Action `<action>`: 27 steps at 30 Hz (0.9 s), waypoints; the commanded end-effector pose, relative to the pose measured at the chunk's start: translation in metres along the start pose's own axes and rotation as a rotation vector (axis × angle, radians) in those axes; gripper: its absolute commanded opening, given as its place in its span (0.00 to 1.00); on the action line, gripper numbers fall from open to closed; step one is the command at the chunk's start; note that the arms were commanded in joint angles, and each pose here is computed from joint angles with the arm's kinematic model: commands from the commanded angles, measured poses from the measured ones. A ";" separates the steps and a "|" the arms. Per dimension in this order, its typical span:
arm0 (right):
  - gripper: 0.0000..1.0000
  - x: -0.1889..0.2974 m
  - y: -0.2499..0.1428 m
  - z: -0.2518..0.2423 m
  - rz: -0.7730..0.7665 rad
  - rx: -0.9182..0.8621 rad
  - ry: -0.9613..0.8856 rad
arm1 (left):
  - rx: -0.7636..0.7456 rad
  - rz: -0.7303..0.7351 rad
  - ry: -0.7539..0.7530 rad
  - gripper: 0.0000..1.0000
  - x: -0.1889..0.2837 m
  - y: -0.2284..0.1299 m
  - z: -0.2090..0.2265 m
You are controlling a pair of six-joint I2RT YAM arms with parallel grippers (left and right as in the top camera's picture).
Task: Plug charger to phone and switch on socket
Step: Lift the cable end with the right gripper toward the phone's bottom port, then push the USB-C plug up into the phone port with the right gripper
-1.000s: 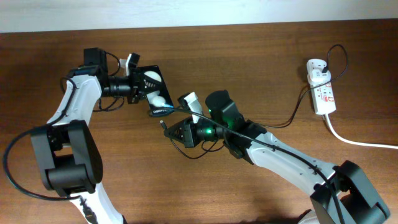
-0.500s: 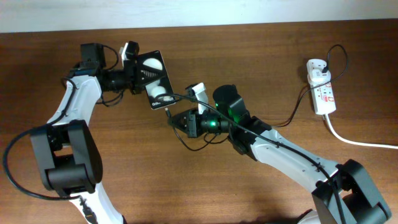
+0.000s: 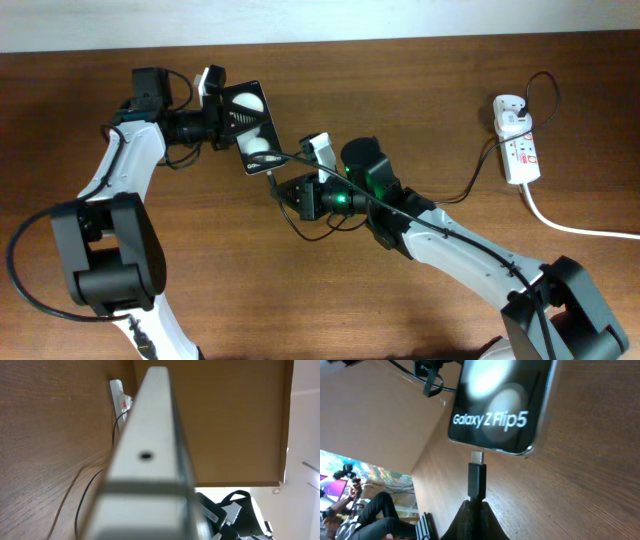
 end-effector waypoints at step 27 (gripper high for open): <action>0.04 -0.005 -0.005 -0.006 0.001 0.039 -0.092 | 0.024 -0.021 0.116 0.00 -0.010 0.001 0.014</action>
Point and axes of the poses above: each gripper's point midway between its finger pads, its own x axis back along the fingers, its own z axis along the line the jaws close on, y = z × x, the point moved 5 cm from there along x, back along the fingers, and after that the axes turned 8 degrees about x, right-handed, at the moved point
